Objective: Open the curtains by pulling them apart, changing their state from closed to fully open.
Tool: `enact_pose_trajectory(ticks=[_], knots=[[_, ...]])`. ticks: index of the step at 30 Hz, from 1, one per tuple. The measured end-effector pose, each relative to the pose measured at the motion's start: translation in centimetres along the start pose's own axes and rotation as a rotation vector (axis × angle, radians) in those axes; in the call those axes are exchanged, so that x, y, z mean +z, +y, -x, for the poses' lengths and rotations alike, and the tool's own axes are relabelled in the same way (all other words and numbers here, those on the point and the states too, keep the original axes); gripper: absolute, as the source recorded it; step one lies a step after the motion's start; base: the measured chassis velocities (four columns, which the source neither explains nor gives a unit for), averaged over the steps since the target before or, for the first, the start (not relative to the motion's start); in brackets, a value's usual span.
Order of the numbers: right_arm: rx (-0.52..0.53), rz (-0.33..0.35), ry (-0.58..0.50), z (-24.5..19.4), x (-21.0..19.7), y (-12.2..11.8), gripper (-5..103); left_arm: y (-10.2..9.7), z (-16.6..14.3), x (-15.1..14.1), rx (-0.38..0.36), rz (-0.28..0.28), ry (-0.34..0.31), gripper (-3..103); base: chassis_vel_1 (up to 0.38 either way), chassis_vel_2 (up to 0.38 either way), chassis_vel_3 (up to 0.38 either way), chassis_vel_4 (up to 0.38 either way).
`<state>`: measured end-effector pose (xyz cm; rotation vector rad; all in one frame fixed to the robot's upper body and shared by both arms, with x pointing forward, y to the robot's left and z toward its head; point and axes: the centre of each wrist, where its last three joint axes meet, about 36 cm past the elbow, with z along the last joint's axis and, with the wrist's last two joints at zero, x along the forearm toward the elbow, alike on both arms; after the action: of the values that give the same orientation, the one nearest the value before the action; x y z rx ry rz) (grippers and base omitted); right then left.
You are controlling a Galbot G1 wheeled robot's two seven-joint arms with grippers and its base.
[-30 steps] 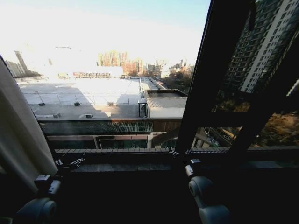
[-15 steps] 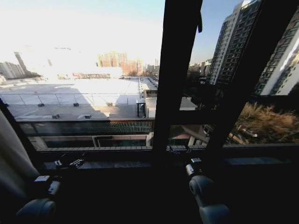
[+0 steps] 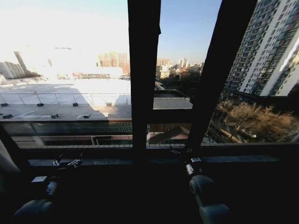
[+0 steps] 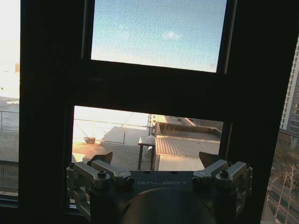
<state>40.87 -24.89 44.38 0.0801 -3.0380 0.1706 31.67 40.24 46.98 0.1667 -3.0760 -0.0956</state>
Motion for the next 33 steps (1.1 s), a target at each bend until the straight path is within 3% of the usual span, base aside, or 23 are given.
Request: enact_pose_trajectory(ticks=[8, 33], knots=[[0.015, -0.005, 0.007, -0.23, 0.03, -0.15, 100, -0.2, -0.07, 0.24, -0.001, -0.011, 0.0, 100, -0.108, -0.403, 0.116, 0.375], [0.032, -0.004, 0.013, 0.03, 0.34, -0.43, 100, 0.09, 0.07, 0.62, -0.003, -0.009, -0.002, 100, 0.01, -0.366, -0.008, 0.365]])
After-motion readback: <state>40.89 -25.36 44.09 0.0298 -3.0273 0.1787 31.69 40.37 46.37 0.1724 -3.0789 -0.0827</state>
